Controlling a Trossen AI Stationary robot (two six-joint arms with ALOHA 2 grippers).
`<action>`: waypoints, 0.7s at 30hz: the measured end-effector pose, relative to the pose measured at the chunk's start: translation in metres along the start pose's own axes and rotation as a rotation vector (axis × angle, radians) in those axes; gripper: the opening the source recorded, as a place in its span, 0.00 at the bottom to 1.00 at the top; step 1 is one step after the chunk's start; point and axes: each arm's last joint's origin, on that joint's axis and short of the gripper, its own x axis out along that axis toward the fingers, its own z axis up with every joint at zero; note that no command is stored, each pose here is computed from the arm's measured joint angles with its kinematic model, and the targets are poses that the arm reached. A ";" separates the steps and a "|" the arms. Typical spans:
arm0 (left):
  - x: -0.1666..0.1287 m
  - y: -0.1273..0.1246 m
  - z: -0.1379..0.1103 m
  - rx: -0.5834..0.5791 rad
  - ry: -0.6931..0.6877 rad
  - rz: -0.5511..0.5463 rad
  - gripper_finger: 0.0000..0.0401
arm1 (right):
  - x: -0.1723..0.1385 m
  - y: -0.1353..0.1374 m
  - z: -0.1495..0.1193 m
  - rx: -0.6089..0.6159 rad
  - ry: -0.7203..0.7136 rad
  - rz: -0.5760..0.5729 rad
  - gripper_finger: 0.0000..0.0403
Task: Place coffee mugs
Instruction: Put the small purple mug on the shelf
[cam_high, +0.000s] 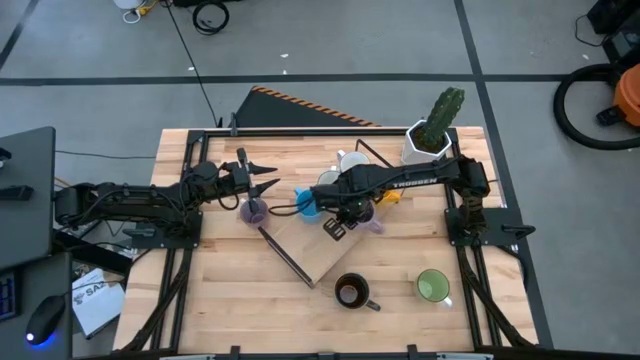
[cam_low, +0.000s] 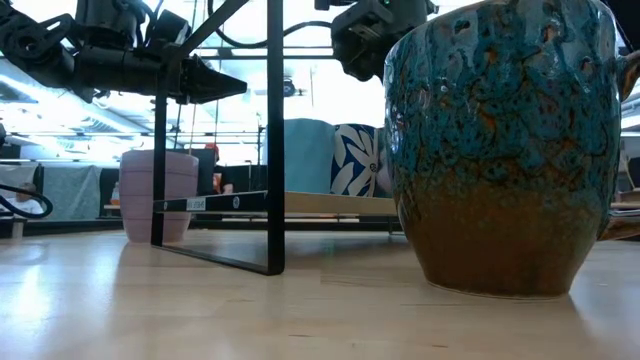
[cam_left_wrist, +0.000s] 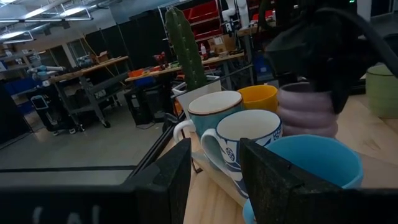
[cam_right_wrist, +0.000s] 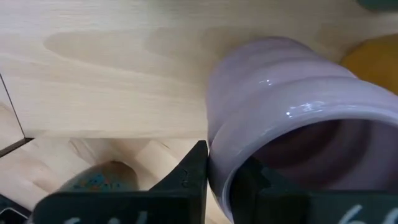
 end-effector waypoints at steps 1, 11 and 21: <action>0.000 0.000 0.000 0.000 0.000 0.000 0.35 | 0.000 -0.001 0.001 0.010 -0.005 -0.003 0.12; 0.000 0.000 0.000 0.000 0.000 0.000 0.35 | -0.001 -0.008 0.008 0.026 -0.025 -0.022 0.28; 0.000 0.000 0.000 0.000 0.000 0.000 0.35 | -0.001 -0.012 0.012 0.050 -0.018 -0.021 0.31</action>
